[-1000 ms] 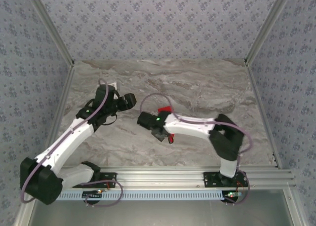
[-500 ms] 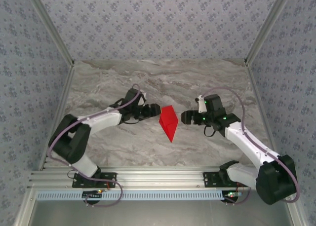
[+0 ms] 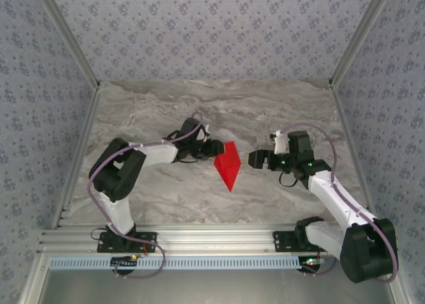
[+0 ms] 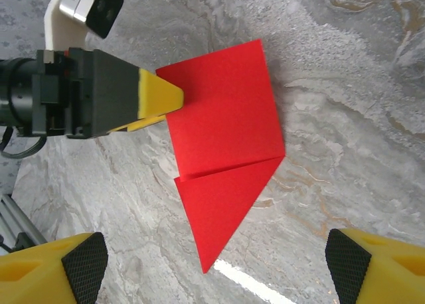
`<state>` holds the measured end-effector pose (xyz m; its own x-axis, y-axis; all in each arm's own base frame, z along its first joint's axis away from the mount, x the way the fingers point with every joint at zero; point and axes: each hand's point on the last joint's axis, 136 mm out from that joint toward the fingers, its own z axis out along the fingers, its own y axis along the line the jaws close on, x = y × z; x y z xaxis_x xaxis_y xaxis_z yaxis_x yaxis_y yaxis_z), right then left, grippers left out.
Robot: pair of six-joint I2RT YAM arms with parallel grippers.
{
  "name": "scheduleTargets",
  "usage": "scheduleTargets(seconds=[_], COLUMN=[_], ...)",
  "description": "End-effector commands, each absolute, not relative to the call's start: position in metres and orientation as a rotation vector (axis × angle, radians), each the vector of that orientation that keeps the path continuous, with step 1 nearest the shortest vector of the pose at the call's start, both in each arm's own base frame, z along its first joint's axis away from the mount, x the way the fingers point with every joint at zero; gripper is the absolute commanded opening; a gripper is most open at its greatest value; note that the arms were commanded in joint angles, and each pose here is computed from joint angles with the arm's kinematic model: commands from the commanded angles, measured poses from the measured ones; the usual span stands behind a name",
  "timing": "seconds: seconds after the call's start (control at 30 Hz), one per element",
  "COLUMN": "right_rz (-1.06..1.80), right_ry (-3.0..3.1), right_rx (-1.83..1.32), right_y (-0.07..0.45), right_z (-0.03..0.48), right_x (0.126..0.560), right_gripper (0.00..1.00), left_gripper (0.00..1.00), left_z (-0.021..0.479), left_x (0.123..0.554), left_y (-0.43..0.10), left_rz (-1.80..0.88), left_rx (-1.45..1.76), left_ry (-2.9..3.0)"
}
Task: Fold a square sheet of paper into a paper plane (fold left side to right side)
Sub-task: Fold the wing for the fifth time at the center of the table.
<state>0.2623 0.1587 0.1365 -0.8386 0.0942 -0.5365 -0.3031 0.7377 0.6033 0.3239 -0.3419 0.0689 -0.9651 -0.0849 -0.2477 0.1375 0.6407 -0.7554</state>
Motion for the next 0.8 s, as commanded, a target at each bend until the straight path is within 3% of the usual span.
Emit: scheduleTargets(seconds=[0.0, 0.23, 0.43, 0.6, 0.77], right_rz=[1.016, 1.039, 1.291, 1.438, 1.485], right_ry=[2.35, 2.356, 2.251, 2.184, 2.084], right_rx=[-0.211, -0.224, -0.234, -0.394, -0.484], right_y=[0.166, 0.168, 0.177, 0.195, 0.203], right_z=[0.14, 0.132, 0.138, 0.14, 0.141], right_x=[0.262, 0.265, 0.278, 0.284, 0.297], right_gripper=[0.9, 0.88, 0.87, 0.76, 0.74], left_gripper=[0.28, 0.0, 0.0, 0.0, 0.0], left_z=[0.075, 0.081, 0.104, 0.13, 0.152], left_x=[0.331, 0.334, 0.322, 0.308, 0.293], left_y=[-0.349, -0.337, -0.325, -0.321, -0.322], left_rz=[-1.255, -1.295, -1.369, -1.483, -1.557], left_rx=[0.138, 0.191, 0.276, 0.352, 0.433], left_ry=[2.547, 2.46, 2.359, 2.267, 2.207])
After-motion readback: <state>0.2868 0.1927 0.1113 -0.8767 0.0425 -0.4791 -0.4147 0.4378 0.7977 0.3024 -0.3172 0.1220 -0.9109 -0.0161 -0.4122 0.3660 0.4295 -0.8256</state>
